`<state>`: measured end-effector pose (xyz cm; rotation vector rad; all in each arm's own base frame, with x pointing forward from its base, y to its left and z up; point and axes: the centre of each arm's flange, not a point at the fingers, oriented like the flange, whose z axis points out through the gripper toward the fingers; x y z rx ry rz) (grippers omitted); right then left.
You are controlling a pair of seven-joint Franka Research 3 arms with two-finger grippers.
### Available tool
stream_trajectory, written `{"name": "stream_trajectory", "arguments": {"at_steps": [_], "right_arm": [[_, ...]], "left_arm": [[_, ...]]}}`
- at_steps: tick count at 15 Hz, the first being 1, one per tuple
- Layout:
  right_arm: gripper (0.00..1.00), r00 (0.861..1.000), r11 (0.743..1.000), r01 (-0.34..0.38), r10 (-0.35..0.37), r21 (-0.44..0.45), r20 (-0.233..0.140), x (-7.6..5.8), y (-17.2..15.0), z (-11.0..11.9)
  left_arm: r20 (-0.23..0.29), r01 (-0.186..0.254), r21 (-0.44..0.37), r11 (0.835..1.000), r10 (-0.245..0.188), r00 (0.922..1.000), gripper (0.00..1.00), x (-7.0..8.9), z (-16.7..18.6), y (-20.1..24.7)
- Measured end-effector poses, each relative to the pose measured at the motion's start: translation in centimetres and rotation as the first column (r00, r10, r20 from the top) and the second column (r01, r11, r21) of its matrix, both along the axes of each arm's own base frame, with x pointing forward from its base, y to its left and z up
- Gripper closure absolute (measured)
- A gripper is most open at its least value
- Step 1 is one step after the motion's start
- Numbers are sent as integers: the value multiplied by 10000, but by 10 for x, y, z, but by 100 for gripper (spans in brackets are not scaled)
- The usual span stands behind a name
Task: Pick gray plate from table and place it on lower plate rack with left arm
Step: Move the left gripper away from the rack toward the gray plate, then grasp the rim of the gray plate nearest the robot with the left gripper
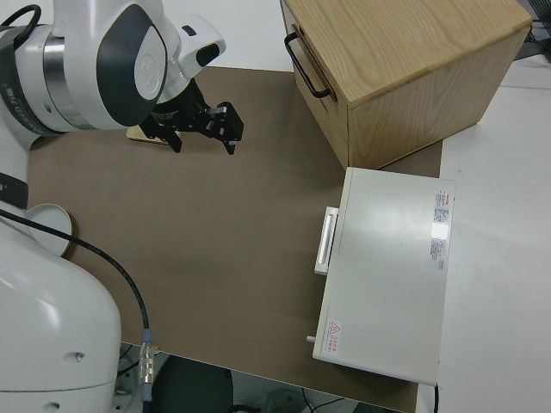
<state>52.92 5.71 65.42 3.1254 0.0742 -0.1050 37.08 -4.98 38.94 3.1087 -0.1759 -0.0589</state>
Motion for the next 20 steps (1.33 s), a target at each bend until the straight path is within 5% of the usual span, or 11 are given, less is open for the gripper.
{"name": "stream_trajectory", "arguments": {"at_steps": [10,20], "right_arm": [[1,10000,10000,0,0,0,0,0,0,0],[1,10000,10000,0,0,0,0,0,0,0]], "left_arm": [[428,80,-44,10000,-78,9991,0,-10,-42,-4],[558,178,-101,9998,-172,9983,0,2,-85,-19]]}}
